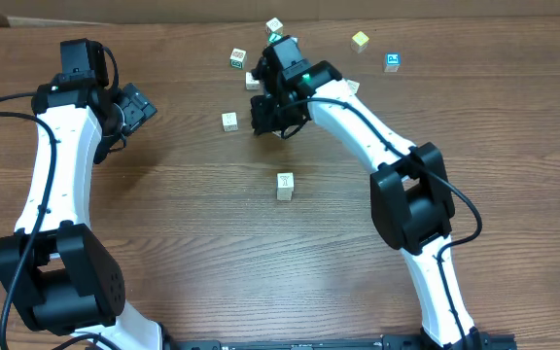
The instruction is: Form a tower
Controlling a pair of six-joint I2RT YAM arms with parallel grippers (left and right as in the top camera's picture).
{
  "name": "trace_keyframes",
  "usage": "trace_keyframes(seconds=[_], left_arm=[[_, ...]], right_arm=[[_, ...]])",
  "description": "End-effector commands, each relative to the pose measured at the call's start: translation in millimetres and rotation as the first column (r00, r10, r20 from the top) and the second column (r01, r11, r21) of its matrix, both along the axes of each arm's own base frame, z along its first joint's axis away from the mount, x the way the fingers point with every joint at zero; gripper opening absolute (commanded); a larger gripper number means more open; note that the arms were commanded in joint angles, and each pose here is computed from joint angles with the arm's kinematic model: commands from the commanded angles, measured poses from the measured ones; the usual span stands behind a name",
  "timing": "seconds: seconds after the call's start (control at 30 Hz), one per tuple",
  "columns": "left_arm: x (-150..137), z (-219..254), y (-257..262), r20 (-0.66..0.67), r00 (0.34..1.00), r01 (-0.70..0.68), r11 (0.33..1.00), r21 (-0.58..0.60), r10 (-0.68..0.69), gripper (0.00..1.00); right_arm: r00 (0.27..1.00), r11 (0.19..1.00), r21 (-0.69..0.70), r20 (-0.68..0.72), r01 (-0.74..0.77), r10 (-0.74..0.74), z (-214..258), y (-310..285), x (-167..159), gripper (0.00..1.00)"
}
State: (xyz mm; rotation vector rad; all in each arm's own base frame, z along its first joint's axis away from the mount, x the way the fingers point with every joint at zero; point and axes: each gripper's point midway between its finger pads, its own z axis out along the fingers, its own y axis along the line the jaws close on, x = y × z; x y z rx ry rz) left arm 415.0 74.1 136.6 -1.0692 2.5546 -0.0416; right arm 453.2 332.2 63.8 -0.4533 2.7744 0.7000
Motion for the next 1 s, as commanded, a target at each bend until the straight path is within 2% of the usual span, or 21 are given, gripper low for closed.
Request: trace_keyframes(seconds=[0.0,0.43,0.63,0.97], left_arm=[[5.4,4.2,-0.2,0.015,1.000,0.004,1.000,0.002,-0.004,1.00],[5.4,4.2,-0.2,0.015,1.000,0.004,1.000,0.002,-0.004,1.00],[5.4,4.2,-0.4,0.015,1.000,0.004,1.000,0.002,-0.004,1.00],[5.4,4.2,-0.3,0.015,1.000,0.004,1.000,0.002,-0.004,1.00]], right_arm=[[0.999,0.999,-0.041,0.040,0.012,-0.011,-1.7,-1.5,6.5,0.04],[0.999,0.999,-0.049,0.051,0.018,-0.016,-3.5,-2.2,9.2,0.04],[1.000,0.998,-0.066,0.026,0.017,-0.015,-22.5,-2.8,8.4,0.04],[0.987,0.956,-0.249,0.095,0.153,-0.133,-47.3,-55.2,35.9,0.04]])
